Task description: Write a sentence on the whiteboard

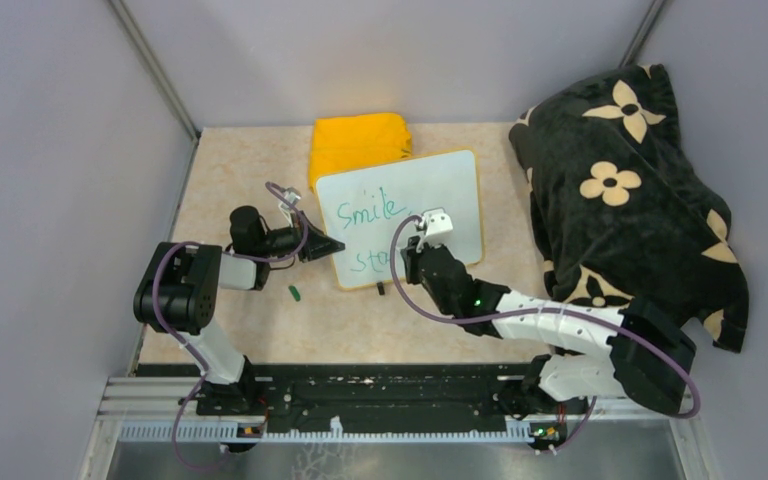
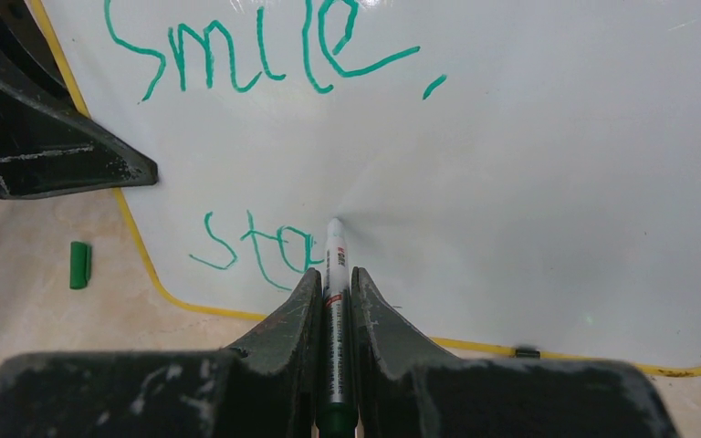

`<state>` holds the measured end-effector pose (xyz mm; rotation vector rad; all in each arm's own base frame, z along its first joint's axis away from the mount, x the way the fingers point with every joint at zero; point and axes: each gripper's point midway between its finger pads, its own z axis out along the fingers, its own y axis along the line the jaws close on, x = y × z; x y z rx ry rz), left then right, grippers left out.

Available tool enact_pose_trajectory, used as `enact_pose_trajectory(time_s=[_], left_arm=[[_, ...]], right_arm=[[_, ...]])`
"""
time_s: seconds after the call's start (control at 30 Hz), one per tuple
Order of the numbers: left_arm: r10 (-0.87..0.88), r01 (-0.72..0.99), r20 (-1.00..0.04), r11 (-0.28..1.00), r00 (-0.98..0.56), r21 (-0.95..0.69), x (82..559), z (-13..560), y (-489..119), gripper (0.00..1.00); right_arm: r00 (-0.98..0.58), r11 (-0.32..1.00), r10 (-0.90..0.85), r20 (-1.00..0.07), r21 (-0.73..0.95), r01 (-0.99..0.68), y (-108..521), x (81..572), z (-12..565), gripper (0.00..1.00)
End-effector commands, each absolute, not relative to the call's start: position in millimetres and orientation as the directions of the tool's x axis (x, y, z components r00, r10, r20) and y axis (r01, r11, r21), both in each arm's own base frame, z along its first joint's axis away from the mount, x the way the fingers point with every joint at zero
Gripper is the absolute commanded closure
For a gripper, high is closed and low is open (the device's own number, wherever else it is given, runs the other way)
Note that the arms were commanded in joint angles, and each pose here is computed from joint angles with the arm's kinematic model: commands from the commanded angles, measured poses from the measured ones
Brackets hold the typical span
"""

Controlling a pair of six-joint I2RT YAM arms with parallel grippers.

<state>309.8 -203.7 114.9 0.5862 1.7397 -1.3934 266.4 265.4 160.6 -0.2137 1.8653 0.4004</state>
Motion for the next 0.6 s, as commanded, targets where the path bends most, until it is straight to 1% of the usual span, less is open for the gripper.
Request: enact_pose_trajectory(time_s=[0.0, 0.57], left_arm=[[-0.121, 0.732, -0.797, 0.333, -0.592, -0.594, 313.3, 98.3, -202.3, 1.0], [-0.121, 0.73, -0.796, 0.334, -0.593, -0.596, 313.7, 98.1, -202.2, 1.0]], right_arm=[[-0.271, 0.907, 0.129, -0.954, 0.224, -0.358, 279.1, 276.5, 194.5, 1.0], [-0.321, 0.93, 0.098, -0.942, 0.202, -0.307, 263.3, 271.2, 160.5, 1.0]])
